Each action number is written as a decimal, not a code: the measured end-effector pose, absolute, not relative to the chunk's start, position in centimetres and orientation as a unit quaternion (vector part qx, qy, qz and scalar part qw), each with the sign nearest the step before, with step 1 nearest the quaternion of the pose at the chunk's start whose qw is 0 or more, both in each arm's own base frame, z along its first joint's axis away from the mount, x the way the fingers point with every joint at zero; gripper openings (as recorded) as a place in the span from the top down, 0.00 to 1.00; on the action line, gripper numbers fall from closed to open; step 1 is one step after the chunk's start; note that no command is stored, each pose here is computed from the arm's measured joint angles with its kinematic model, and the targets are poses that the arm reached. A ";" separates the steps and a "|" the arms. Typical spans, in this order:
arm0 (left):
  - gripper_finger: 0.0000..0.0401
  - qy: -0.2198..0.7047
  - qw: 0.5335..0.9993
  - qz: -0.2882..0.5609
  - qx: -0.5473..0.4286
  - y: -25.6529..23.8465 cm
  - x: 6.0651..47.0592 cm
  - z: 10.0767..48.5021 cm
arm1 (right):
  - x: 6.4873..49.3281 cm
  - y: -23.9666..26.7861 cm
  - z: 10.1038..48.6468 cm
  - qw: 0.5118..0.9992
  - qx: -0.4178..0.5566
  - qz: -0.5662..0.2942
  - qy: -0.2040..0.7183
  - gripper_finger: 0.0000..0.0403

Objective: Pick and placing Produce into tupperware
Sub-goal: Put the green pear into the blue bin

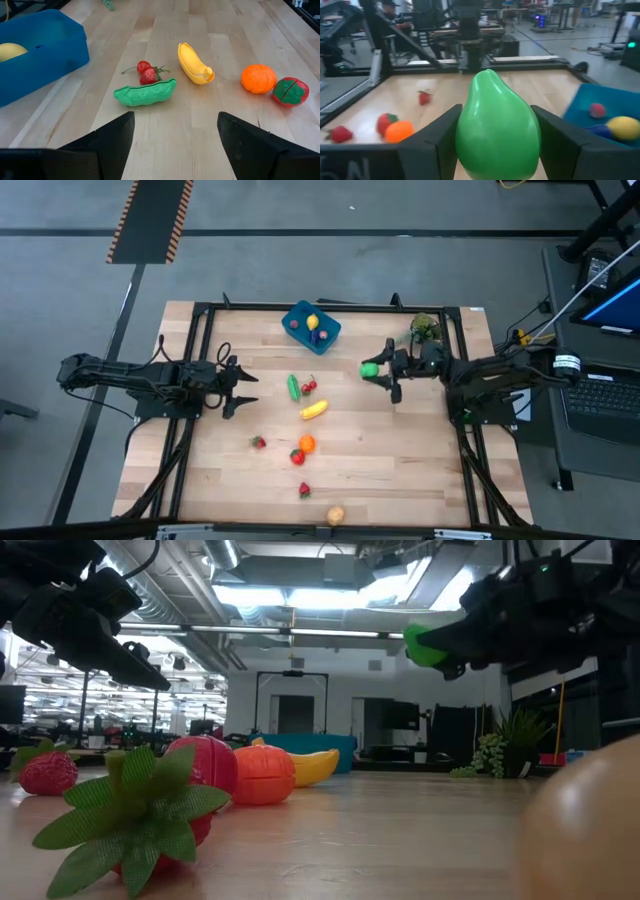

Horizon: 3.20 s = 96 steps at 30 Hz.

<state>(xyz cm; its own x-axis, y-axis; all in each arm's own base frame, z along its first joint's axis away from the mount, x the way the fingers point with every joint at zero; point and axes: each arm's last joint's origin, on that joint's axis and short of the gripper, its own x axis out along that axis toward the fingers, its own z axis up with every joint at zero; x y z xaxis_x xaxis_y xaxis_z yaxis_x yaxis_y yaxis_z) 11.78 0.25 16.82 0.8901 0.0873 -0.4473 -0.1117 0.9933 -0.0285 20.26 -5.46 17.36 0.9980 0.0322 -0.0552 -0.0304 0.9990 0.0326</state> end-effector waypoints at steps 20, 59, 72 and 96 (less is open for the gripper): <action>0.31 0.229 0.972 0.051 -0.027 0.2 11.8 16.8 | 25.2 -16.4 17.6 0.993 0.037 0.058 0.096 0.47; 0.31 0.229 0.972 0.051 -0.027 0.2 11.8 16.8 | 36.6 -26.5 21.8 0.912 0.049 0.020 0.408 0.47; 0.31 0.229 0.972 0.051 -0.027 0.2 11.8 16.8 | 39.1 -28.6 20.3 0.878 0.060 0.022 0.474 0.47; 0.31 0.229 0.972 0.051 -0.027 0.2 11.8 16.8 | 40.4 -27.2 17.7 0.851 0.067 0.054 0.518 0.47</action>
